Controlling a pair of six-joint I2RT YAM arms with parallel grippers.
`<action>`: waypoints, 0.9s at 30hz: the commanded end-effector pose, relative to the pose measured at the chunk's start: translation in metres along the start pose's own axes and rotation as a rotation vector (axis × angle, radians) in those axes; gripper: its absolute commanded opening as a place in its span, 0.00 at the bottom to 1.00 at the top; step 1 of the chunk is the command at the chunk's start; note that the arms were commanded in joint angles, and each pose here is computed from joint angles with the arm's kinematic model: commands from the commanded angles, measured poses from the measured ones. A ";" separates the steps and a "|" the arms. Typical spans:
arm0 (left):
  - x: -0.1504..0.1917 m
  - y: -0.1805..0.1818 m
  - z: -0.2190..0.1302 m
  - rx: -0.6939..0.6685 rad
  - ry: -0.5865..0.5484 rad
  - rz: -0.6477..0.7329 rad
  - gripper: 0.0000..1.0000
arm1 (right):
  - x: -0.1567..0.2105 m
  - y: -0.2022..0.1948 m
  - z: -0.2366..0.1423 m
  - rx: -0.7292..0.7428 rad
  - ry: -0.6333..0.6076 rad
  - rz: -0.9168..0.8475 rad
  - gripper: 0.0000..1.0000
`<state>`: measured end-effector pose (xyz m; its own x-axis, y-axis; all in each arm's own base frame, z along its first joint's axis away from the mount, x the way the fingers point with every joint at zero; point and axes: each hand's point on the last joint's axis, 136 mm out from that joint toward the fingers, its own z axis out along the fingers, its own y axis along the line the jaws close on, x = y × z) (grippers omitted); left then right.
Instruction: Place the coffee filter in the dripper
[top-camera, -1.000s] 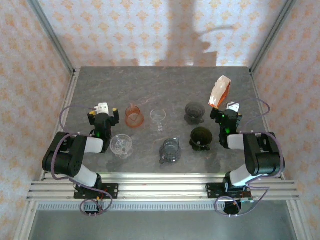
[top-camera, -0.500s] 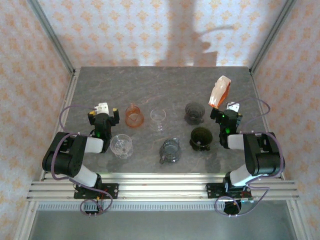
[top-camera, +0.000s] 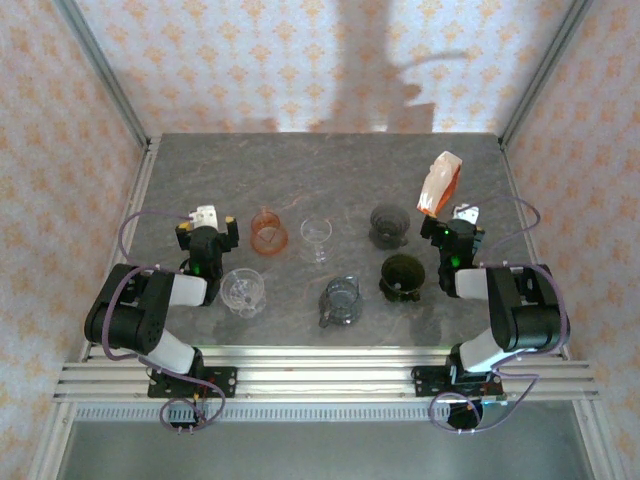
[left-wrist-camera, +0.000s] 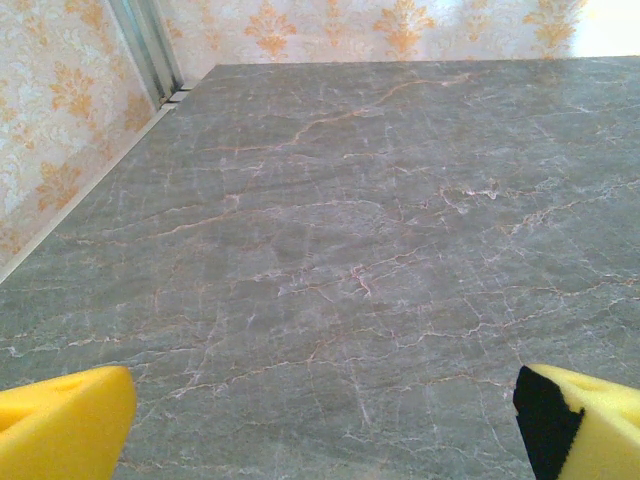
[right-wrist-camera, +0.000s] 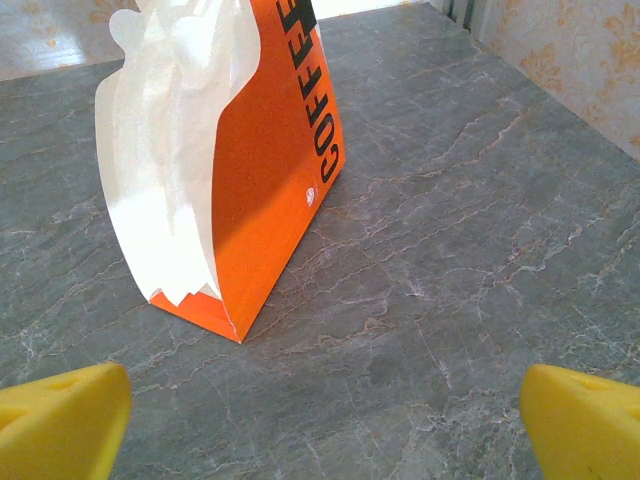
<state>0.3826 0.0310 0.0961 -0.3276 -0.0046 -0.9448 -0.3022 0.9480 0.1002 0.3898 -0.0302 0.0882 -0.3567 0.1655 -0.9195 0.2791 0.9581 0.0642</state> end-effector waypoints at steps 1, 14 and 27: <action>-0.007 0.001 0.000 -0.006 -0.029 0.005 1.00 | -0.002 -0.001 0.002 0.000 -0.005 -0.008 0.99; -0.009 0.009 0.001 -0.046 -0.026 -0.020 1.00 | -0.008 -0.006 0.000 0.026 -0.005 0.014 1.00; -0.056 0.029 -0.023 -0.111 -0.037 -0.069 1.00 | -0.036 -0.012 -0.017 0.084 0.070 0.055 0.99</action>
<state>0.3744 0.0407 0.1454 -0.2606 -0.0287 -0.9650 -0.3632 0.9290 0.0704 0.3959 -0.0315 0.1244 -0.3879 0.1933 -0.9012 0.3019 0.9505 0.0740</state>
